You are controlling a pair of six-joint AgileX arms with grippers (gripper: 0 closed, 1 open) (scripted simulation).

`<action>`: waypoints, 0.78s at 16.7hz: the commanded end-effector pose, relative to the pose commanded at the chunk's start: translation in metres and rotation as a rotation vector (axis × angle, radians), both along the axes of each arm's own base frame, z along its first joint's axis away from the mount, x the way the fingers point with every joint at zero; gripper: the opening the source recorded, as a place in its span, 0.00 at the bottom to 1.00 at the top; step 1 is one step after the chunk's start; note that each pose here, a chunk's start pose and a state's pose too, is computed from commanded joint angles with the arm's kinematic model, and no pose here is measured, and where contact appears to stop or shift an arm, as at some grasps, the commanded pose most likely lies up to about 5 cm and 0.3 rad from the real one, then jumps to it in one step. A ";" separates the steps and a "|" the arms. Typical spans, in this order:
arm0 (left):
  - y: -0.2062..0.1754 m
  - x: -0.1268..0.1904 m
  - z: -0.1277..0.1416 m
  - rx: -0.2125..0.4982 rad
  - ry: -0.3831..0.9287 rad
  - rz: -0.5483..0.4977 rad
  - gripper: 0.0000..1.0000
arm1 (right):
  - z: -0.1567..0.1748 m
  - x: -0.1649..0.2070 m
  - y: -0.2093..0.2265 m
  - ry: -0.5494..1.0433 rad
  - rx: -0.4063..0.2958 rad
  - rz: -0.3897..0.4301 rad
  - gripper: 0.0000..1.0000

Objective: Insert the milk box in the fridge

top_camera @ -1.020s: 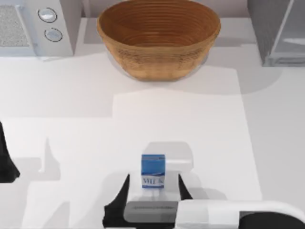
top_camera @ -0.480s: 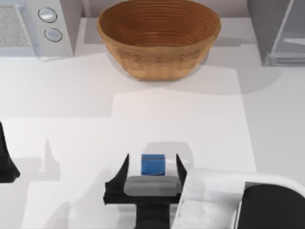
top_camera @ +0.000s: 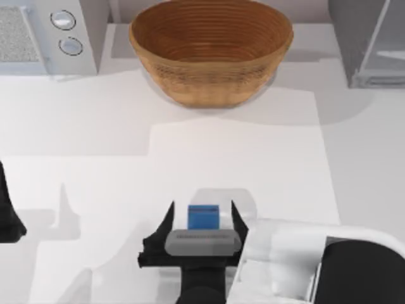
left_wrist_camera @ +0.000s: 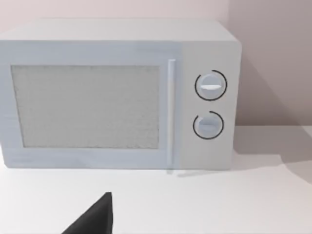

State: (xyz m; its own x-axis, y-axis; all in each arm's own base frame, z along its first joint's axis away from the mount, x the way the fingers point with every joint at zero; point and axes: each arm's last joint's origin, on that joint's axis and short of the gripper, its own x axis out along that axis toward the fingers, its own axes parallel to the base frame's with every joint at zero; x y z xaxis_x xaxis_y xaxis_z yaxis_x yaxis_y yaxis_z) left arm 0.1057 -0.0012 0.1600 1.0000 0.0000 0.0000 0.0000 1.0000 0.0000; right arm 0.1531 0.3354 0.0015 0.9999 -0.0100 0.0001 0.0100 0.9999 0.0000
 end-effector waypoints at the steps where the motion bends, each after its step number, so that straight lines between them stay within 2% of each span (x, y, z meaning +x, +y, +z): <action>1: 0.000 0.000 0.000 0.000 0.000 0.000 1.00 | 0.000 0.000 0.000 0.000 0.000 0.000 0.70; 10: 0.000 0.000 0.000 0.000 0.000 0.000 1.00 | 0.000 0.000 0.000 0.000 0.000 0.000 0.02; 13: 0.000 0.000 0.000 0.000 0.000 0.000 1.00 | 0.000 0.000 0.000 0.000 0.000 0.000 0.00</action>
State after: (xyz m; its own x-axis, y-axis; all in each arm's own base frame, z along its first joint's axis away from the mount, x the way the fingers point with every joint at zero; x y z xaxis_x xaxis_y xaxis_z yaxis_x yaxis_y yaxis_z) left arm 0.1057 -0.0012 0.1600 1.0000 0.0000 0.0000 0.0000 1.0000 0.0000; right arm 0.1531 0.3354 0.0015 0.9999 -0.0100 0.0001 0.0100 0.9999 0.0000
